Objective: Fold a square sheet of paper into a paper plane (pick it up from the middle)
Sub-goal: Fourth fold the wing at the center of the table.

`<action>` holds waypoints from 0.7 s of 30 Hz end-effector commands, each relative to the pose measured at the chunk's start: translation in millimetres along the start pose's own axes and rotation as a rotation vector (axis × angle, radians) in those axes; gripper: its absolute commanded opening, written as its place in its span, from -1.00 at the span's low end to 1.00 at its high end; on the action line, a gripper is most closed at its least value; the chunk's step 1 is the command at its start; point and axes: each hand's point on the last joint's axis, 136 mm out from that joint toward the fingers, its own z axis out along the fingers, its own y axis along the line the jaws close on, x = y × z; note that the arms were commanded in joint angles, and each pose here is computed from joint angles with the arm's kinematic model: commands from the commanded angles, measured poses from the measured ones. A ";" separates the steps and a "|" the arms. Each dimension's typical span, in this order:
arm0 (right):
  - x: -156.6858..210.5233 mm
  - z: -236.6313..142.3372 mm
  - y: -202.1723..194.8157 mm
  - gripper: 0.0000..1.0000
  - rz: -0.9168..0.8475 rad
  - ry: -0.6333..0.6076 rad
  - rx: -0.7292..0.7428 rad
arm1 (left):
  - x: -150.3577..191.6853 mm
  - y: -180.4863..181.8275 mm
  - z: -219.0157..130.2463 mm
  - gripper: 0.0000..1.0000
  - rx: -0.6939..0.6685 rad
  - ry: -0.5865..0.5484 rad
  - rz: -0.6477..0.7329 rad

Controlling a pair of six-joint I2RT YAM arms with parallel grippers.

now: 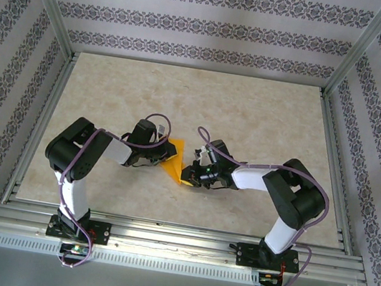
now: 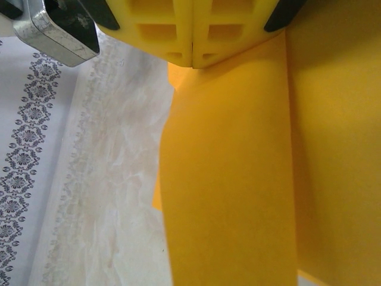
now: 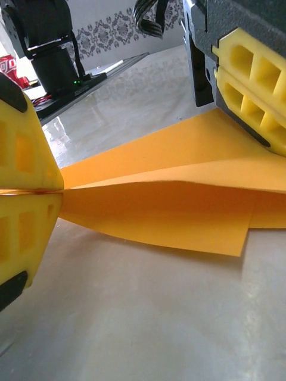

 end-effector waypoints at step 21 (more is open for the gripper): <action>-7.9 -30.3 19.5 -0.50 -0.070 -0.072 0.009 | 9.7 29.7 1.5 -0.98 -0.069 -0.001 -0.040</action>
